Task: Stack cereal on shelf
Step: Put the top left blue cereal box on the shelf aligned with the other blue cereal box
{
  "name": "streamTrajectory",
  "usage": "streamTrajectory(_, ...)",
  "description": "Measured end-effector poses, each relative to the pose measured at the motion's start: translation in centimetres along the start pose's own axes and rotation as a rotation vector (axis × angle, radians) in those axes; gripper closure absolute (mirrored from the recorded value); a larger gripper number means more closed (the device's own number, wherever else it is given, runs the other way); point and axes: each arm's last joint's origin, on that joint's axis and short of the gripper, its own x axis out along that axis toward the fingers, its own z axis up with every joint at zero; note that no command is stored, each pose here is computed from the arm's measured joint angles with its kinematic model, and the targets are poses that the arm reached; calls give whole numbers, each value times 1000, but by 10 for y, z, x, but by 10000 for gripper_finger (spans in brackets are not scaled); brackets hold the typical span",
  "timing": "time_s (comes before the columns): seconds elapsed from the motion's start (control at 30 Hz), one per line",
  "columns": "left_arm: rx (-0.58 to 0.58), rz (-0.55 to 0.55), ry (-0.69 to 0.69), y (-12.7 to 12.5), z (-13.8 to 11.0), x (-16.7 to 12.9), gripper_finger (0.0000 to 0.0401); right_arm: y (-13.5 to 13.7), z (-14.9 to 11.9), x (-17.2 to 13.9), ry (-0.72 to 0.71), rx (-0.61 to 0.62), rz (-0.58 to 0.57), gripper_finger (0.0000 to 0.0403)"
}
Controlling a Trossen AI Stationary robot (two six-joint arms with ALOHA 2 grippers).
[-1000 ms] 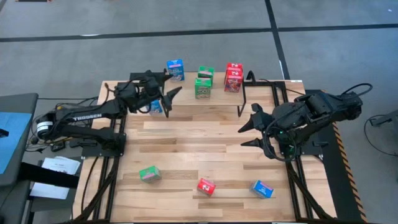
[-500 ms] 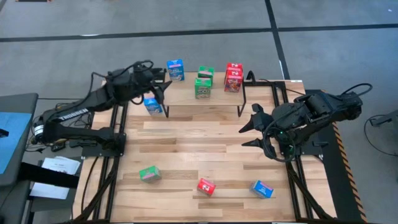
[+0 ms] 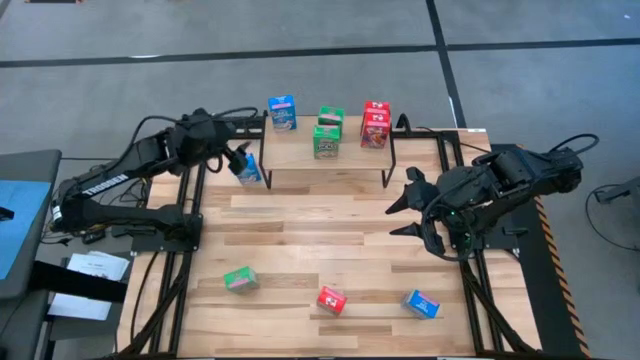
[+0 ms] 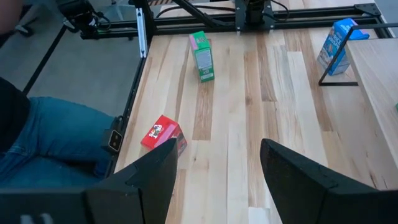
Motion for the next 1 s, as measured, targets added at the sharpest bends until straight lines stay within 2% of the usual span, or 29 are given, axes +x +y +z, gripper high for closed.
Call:
streamTrajectory(0.17,12,65,134,2,-14,-1,73,0,0,0,0,0,0,148)
streamTrajectory(0.4,5,71,180,1,-23,4,73,0,0,0,-1,0,0,148)
streamTrajectory(0.7,15,41,334,5,-33,20,73,0,0,0,-1,0,0,148)
streamTrajectory(0.9,67,41,435,5,-38,36,73,0,-5,7,21,-3,-7,148)
streamTrajectory(1.0,100,-24,490,2,-41,45,73,-1,-8,10,45,-7,-14,148)
